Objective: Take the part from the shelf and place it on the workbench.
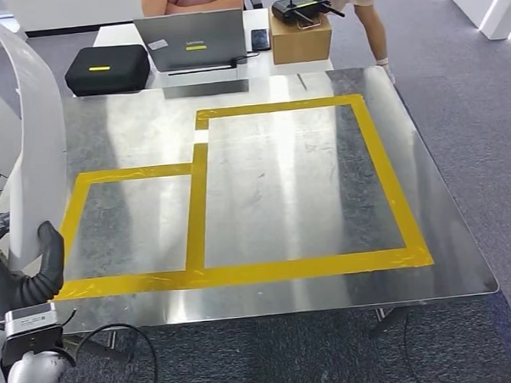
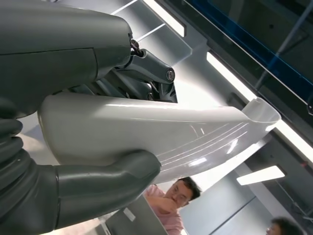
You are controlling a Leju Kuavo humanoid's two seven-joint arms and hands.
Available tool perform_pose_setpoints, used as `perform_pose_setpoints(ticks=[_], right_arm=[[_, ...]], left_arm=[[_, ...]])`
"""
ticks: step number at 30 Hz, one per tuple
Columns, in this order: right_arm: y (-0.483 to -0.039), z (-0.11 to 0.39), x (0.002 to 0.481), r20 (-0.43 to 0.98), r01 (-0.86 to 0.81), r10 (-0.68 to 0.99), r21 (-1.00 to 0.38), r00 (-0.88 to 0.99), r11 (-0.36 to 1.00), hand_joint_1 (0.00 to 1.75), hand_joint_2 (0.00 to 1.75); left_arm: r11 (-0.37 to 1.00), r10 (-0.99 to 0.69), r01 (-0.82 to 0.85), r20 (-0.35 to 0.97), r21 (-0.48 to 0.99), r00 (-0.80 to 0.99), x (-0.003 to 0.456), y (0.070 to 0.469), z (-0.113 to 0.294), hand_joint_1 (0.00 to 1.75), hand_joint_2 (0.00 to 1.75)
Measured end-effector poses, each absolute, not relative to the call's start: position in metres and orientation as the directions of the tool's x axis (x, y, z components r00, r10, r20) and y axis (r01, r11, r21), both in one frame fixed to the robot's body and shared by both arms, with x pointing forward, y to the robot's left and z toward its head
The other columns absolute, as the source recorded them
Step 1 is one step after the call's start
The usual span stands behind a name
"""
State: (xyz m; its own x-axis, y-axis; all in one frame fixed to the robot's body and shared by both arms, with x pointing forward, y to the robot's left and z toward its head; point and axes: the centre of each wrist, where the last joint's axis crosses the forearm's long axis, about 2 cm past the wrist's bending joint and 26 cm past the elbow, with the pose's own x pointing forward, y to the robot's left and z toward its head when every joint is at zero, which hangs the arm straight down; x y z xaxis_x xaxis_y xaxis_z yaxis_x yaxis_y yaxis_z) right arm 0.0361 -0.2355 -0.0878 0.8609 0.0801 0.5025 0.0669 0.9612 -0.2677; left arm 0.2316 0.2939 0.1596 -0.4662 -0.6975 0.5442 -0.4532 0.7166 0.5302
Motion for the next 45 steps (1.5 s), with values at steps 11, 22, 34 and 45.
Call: perform_pose_setpoints(ticks=[11, 22, 34, 45], right_arm=[[-0.2363, -0.0879, 0.0443, 0.526, 0.092, 0.061, -0.260, 0.848, 0.961, 0.00, 0.00], [-0.2338, -0.0894, 0.0439, 0.522, 0.093, 0.051, -0.246, 0.852, 0.965, 0.00, 0.00], [-0.2330, -0.0899, 0.0428, 0.517, 0.092, 0.048, -0.242, 0.854, 0.966, 0.00, 0.00], [-0.2326, -0.0901, 0.0423, 0.515, 0.092, 0.047, -0.241, 0.856, 0.966, 0.00, 0.00]], left_arm=[[0.716, -0.698, -0.446, 0.537, 0.537, -0.474, 0.2348, 0.2941, 0.1611, 1.75, 1.75], [0.711, -0.702, -0.443, 0.528, 0.545, -0.478, 0.2397, 0.2940, 0.1625, 1.75, 1.75], [0.711, -0.702, -0.444, 0.527, 0.545, -0.478, 0.2401, 0.2939, 0.1627, 1.75, 1.75], [0.711, -0.702, -0.444, 0.527, 0.545, -0.478, 0.2401, 0.2939, 0.1627, 1.75, 1.75]])
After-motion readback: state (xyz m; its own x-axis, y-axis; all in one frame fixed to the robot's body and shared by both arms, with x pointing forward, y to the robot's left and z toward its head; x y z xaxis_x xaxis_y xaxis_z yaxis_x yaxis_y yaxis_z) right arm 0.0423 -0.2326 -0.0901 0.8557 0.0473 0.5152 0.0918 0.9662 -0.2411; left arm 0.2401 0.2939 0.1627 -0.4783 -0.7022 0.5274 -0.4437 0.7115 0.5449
